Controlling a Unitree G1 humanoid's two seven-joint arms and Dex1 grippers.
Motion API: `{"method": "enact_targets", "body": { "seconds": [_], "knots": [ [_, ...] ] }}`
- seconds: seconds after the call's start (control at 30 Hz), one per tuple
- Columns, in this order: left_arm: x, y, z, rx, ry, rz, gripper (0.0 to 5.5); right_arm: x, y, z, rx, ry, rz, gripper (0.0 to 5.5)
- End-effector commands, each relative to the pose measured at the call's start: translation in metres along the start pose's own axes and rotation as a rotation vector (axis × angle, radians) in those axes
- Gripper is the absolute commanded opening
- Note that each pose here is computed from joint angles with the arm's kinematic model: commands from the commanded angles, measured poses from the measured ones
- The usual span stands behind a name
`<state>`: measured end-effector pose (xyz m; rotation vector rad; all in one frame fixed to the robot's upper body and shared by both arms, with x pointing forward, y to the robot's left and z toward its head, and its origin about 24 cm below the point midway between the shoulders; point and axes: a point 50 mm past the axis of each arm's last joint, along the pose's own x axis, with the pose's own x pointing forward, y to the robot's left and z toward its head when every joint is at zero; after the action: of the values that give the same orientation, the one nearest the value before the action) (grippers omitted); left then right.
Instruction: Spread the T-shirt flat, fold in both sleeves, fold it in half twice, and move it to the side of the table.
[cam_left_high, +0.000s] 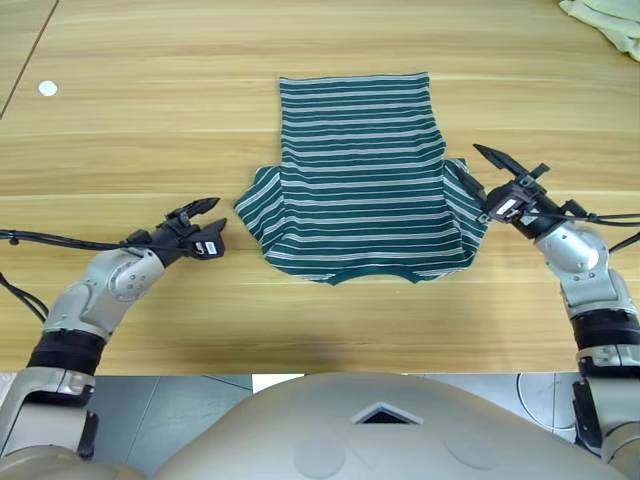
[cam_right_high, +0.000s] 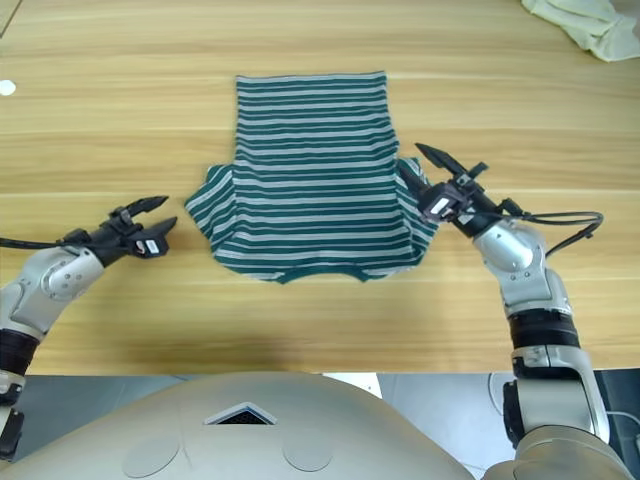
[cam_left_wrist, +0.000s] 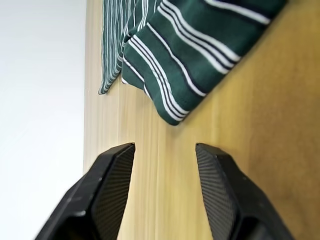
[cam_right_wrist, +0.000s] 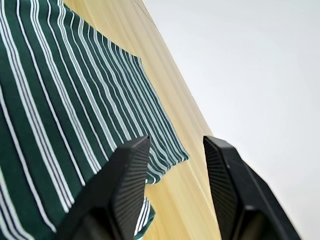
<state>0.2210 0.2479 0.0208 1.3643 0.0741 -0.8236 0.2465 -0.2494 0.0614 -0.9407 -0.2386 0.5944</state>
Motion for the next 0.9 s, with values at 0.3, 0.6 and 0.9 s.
{"method": "enact_targets", "body": {
  "seconds": [0.3, 0.6, 0.9],
  "knots": [
    [0.029, -0.025, 0.011, 0.131, -0.038, -0.194, 2.27, -0.001, 0.003, -0.005, -0.013, 0.000, -0.013, 1.96],
    [0.033, -0.025, -0.003, 0.158, 0.033, -0.194, 2.27, -0.002, 0.007, -0.007, -0.006, 0.004, -0.023, 1.96],
    [0.039, -0.030, 0.007, 0.155, -0.031, -0.196, 1.09, -0.001, 0.008, -0.006, -0.006, -0.001, -0.033, 2.00]
  ]
}}
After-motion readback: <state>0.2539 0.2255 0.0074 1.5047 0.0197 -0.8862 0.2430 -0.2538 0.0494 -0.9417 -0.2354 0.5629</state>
